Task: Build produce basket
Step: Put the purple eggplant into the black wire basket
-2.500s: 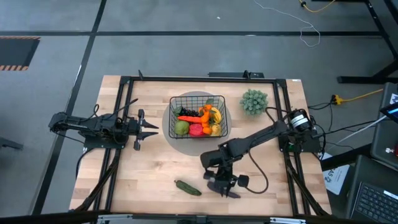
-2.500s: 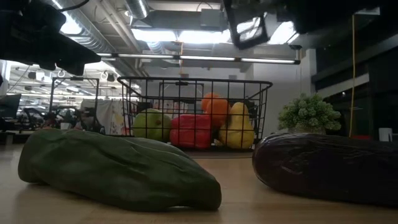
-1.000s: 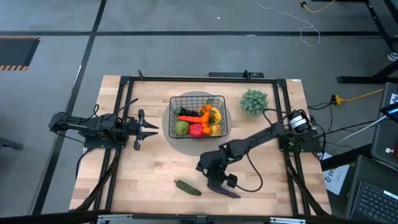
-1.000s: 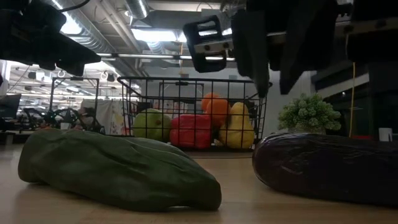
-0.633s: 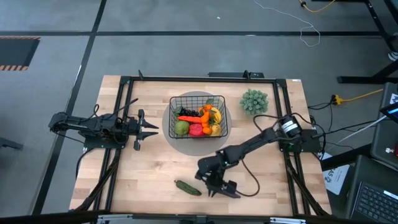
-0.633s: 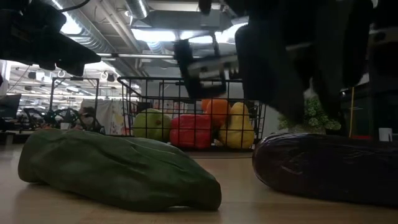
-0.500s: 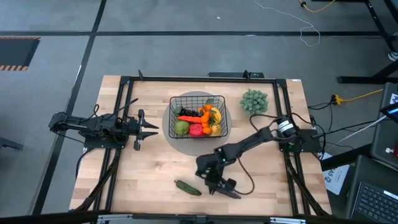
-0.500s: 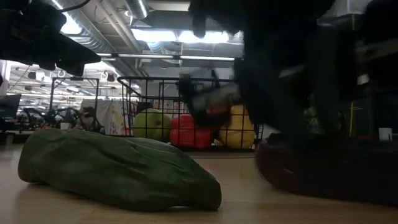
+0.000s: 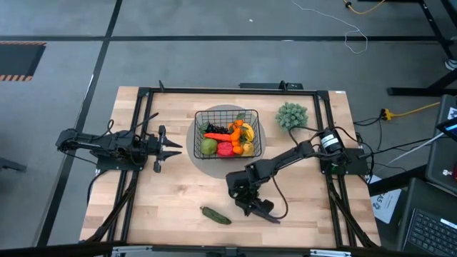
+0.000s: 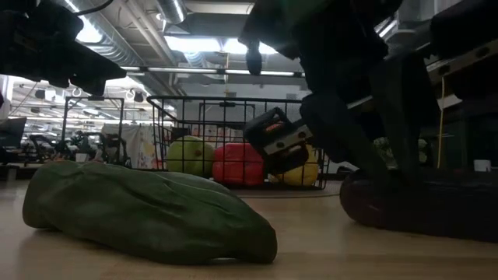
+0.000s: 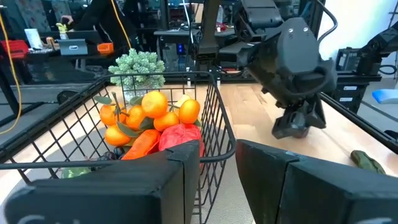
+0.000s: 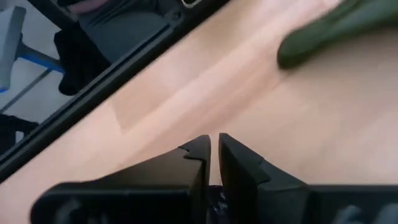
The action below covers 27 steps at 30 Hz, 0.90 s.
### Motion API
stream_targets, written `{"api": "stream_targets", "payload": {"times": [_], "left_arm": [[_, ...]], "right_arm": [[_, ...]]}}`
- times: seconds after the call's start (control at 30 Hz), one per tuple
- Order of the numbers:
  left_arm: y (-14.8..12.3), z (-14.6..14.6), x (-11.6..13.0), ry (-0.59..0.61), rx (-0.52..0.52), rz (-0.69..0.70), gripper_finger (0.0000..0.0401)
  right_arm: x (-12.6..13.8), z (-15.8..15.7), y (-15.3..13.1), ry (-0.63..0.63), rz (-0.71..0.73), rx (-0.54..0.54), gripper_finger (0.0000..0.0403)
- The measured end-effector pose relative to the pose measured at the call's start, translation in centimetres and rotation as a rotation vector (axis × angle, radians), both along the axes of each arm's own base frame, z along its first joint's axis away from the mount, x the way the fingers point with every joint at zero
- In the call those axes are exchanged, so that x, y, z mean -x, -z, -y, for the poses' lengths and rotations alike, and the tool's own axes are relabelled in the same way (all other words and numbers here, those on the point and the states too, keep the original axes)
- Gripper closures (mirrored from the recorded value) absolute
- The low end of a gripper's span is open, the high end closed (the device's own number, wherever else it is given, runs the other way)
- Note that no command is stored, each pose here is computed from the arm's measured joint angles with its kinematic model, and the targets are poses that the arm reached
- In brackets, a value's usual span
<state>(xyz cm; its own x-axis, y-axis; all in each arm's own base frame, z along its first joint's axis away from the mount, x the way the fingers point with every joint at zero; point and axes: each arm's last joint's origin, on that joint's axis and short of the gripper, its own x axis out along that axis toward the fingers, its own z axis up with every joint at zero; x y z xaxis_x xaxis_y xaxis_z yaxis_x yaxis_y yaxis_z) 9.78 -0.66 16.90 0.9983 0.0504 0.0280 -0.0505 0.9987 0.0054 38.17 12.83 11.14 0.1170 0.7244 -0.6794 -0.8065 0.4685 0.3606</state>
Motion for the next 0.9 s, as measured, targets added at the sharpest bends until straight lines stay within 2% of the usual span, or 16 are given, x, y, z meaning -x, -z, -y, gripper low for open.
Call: {"api": "stream_targets", "payload": {"times": [0.13, 0.33, 0.47, 0.57, 0.77, 0.9], "left_arm": [[0.0, 0.0, 0.0, 0.0, 0.0, 0.0, 0.0307], [0.0, 0.0, 0.0, 0.0, 0.0, -0.001, 0.0307], [0.0, 0.0, 0.0, 0.0, 0.0, 0.0, 0.0307], [0.0, 0.0, 0.0, 0.0, 0.0, 0.0, 0.0307], [0.0, 0.0, 0.0, 0.0, 0.0, 0.0, 0.0307], [0.0, 0.0, 0.0, 0.0, 0.0, 0.0, 0.0307]], "right_arm": [[0.3, 1.5, -0.3, -0.006, -0.018, 0.038, 0.0362], [1.1, 3.4, -0.4, 0.007, -0.04, 0.242, 0.0362], [1.2, 3.6, -0.7, 0.002, -0.036, 0.277, 0.0362], [1.0, 3.3, -1.2, 0.003, -0.036, 0.302, 0.0368], [0.3, 2.0, -4.4, 0.005, -0.058, 0.501, 0.0399], [0.7, 0.2, -6.8, -0.007, -0.15, 0.457, 0.0399]]}}
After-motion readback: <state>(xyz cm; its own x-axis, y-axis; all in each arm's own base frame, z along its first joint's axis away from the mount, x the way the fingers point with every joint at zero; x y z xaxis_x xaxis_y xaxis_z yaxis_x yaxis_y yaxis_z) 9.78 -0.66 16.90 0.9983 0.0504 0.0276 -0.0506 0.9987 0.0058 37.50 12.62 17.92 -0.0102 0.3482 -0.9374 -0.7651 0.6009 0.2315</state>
